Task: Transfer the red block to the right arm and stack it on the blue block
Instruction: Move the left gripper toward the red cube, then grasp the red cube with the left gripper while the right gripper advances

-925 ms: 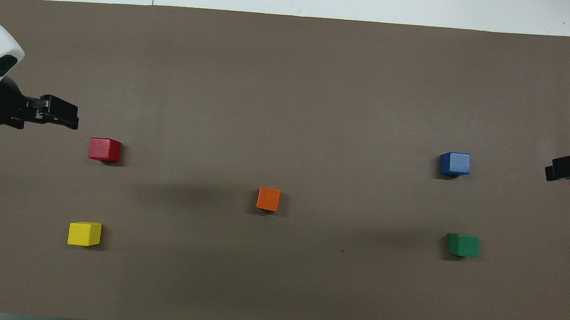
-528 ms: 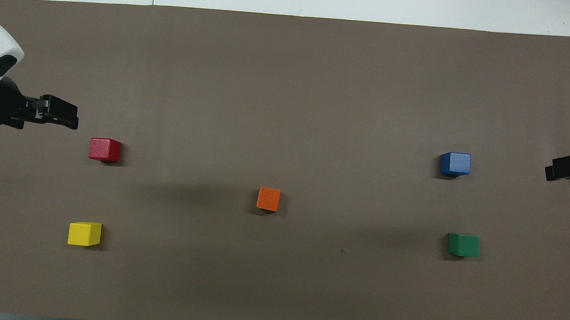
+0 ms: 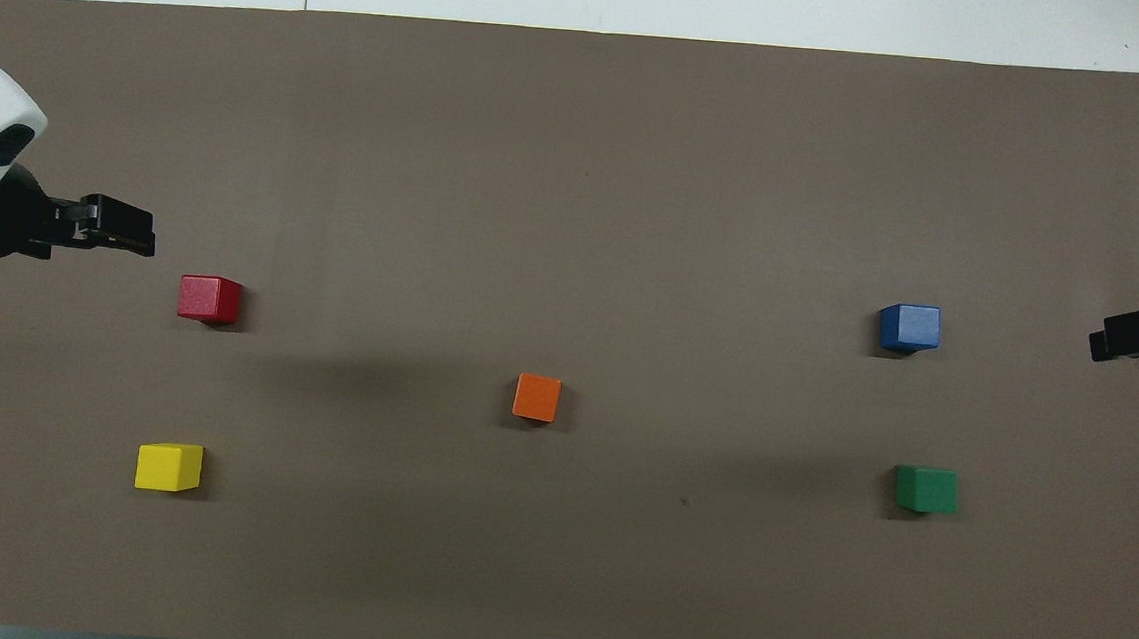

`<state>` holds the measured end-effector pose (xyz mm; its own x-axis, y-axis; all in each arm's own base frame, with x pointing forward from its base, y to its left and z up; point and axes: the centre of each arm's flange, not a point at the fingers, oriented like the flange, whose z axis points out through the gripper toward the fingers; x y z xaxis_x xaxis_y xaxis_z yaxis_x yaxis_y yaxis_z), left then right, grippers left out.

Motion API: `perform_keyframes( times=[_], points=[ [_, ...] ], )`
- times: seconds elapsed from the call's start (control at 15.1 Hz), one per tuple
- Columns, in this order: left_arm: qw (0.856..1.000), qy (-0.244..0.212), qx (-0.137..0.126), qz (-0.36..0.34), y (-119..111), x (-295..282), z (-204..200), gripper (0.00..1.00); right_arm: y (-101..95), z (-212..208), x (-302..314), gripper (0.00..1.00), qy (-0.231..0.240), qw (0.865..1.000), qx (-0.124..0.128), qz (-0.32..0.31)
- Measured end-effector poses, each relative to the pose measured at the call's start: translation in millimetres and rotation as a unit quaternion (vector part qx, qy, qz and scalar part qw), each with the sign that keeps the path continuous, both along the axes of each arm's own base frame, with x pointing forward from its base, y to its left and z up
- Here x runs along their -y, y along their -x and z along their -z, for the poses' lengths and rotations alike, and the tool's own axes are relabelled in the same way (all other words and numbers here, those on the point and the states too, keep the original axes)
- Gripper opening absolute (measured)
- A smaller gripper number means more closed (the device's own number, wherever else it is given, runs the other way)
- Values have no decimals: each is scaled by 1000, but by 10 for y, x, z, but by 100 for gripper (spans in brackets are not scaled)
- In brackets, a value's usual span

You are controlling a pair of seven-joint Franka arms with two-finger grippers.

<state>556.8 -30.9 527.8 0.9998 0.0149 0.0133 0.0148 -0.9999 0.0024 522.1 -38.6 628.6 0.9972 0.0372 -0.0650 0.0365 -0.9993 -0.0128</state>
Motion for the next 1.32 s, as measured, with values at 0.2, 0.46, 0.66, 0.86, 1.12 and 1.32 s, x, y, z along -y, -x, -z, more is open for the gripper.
perform_keyframes(
  times=[0.2, 0.46, 0.66, 0.86, 1.12, 1.32],
  points=[
    [1000, 1, 26, -6, 14, -82, 707, 100, 4, 2, 44, 100, 0, 1000, 0, 4],
    [1000, -3, 23, 19, 1, -237, 1399, 100, 29, 104, 54, 100, -1, 1000, -4, 5],
    [1000, -3, 18, 24, -64, -263, 1677, 100, 119, 334, 4, 100, -6, 1000, 5, 1],
    [1000, -1, 10, 26, -83, -259, 1890, 100, 223, 558, -136, 100, -68, 998, 5, 8],
    [1000, 0, -1, 27, -60, -255, 2053, 100, 237, 798, -203, 100, -159, 987, 8, 21],
    [1000, 0, -7, 28, -23, -248, 2106, 81, 269, 982, -137, 100, -252, 967, 14, 14]
  ],
)
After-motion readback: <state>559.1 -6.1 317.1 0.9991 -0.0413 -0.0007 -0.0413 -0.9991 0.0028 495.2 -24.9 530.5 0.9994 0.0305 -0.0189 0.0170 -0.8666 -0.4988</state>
